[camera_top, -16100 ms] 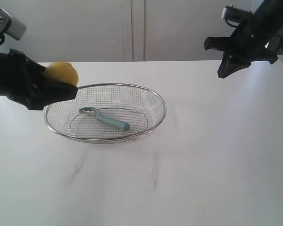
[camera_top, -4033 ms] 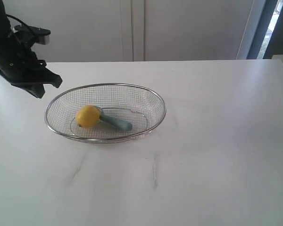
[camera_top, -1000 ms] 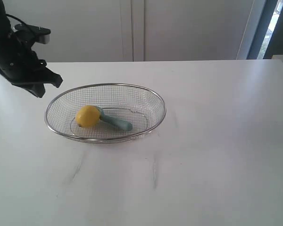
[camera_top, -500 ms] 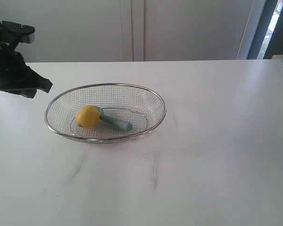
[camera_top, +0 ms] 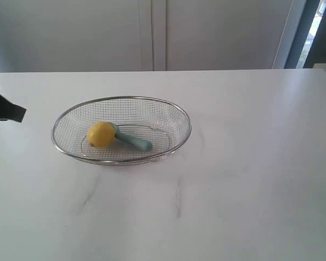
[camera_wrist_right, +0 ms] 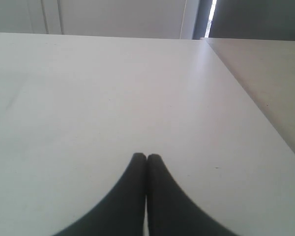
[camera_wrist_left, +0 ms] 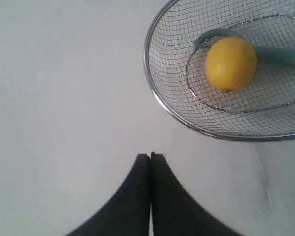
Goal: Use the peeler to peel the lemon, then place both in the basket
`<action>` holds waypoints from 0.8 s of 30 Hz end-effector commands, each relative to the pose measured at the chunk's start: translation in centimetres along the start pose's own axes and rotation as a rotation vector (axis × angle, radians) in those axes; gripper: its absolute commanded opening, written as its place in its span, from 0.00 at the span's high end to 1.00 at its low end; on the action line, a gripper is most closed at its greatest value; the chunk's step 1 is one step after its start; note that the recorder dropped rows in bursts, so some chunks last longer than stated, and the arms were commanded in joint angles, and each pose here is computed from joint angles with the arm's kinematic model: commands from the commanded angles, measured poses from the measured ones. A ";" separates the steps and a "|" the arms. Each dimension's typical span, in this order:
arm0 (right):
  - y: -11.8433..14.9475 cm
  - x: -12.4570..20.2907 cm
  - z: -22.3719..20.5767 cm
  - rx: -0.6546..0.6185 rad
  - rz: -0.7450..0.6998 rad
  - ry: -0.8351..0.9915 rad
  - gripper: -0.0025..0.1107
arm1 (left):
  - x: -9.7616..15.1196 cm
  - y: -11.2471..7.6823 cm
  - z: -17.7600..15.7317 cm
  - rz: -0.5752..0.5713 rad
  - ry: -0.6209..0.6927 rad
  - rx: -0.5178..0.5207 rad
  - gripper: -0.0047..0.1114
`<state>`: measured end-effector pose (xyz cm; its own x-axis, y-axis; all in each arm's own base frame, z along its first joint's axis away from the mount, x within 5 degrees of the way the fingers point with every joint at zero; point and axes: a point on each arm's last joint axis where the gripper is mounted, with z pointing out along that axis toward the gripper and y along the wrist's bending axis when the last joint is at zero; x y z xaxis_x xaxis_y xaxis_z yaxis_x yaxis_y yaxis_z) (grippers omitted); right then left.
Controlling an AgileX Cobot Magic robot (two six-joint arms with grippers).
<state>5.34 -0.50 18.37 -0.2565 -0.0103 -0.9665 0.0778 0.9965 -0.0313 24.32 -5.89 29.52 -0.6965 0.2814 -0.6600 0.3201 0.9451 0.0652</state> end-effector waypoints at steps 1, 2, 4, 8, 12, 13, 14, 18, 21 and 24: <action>0.0 0.1 0.0 0.008 -0.002 -0.003 0.98 | 1.9 0.8 -1.7 -0.050 -0.025 -0.031 0.96; 0.0 0.1 0.0 0.008 -0.002 -0.003 0.98 | 2.2 1.0 -2.0 -0.057 -0.032 -0.039 0.96; 0.0 0.1 0.0 0.008 -0.002 -0.003 0.98 | 3.0 1.4 -2.8 -0.076 -0.045 -0.058 0.96; 0.0 0.1 0.0 0.008 -0.002 -0.003 0.98 | 4.8 2.0 -4.1 -0.116 -0.068 -0.099 0.96; 0.0 0.1 0.0 0.008 -0.002 -0.003 0.98 | 7.0 2.2 -5.2 -0.148 -0.089 -0.132 0.96; 0.0 0.1 0.0 0.008 -0.002 -0.003 0.98 | 7.5 2.1 -5.4 -0.153 -0.094 -0.139 0.96; 0.0 0.1 0.0 0.008 -0.002 -0.003 0.98 | 8.1 2.1 -5.7 -0.159 -0.101 -0.146 0.96; 0.0 0.1 0.0 0.007 -0.006 -0.003 0.98 | 10.2 1.5 -6.4 -0.163 -0.128 -0.158 0.96; 0.0 0.1 0.0 0.007 -0.006 -0.003 0.98 | 11.7 1.1 -6.7 -0.161 -0.145 -0.161 0.96; 0.0 0.1 0.0 0.007 -0.006 -0.003 0.98 | 13.2 0.6 -6.9 -0.159 -0.165 -0.164 0.96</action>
<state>5.34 -0.50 18.37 -0.2565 -0.0103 -0.9665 0.0778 0.9965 -0.0313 11.99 -0.42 26.62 -0.6255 0.1289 -0.7695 0.1068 0.9911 0.0792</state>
